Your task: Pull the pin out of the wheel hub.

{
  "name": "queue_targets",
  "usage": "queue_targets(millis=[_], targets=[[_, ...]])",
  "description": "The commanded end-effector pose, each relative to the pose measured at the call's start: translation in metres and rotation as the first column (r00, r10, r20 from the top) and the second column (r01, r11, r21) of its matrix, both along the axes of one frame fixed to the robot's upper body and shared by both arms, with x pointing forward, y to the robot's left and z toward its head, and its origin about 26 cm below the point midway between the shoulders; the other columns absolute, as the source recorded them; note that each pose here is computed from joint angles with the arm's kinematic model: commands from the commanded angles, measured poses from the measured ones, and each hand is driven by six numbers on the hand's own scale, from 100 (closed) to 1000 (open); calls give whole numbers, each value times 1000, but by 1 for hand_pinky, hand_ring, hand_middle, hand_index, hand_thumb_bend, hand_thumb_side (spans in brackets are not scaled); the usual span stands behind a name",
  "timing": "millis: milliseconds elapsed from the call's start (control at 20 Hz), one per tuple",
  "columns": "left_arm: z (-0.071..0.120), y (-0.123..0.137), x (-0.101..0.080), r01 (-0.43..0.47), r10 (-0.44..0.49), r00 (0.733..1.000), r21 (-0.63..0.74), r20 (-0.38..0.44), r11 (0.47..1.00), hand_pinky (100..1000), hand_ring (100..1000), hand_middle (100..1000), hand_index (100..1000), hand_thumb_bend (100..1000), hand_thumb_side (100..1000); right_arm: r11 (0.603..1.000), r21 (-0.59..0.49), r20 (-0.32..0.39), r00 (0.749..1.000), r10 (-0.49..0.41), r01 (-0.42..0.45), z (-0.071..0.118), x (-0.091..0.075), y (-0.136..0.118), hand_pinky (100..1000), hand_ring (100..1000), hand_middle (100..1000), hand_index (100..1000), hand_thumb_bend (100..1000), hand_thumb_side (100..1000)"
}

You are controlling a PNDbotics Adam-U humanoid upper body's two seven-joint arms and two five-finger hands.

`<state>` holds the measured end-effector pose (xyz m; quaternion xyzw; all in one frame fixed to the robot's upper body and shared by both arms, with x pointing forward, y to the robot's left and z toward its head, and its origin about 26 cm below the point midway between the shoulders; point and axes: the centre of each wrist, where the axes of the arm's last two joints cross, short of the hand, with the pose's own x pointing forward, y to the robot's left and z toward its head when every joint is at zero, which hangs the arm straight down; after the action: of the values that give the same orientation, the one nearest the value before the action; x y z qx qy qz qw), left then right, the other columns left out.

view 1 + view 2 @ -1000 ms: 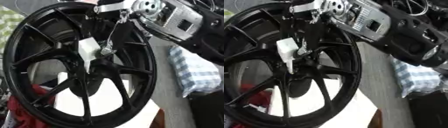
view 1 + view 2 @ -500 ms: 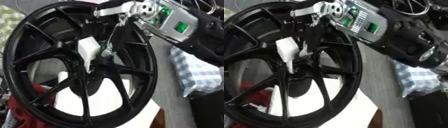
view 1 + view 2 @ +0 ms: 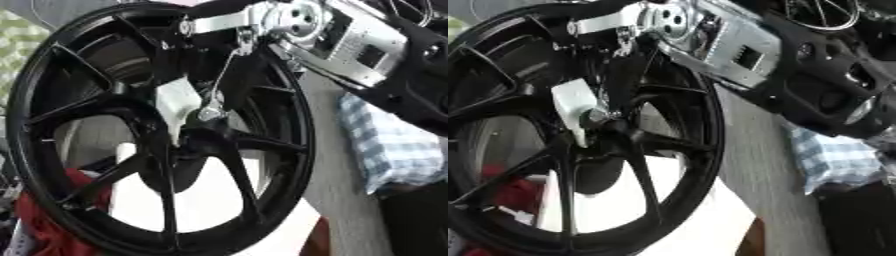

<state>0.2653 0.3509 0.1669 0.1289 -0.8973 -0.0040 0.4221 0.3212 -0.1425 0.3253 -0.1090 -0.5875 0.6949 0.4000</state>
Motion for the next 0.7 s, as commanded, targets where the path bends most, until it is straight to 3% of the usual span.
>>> queue_targets(millis=[50, 250, 700], targets=[[6, -1, -2, 2, -3, 1000, 18, 15, 1000, 873, 637, 584, 781, 100, 800, 1000, 2, 28, 1000, 7, -7, 13, -9, -5, 748, 775, 707, 747, 482, 100], [6, -1, -2, 1, -2, 1000, 15, 11, 1000, 873, 638, 585, 780, 100, 800, 1000, -6, 14, 1000, 20, -20, 14, -17, -3, 747, 775, 706, 747, 478, 100], [5, -1, -2, 2, -2, 1000, 15, 12, 1000, 875, 637, 585, 780, 100, 800, 1000, -19, 1, 1000, -6, 7, 10, -10, 0, 747, 776, 706, 747, 474, 100]])
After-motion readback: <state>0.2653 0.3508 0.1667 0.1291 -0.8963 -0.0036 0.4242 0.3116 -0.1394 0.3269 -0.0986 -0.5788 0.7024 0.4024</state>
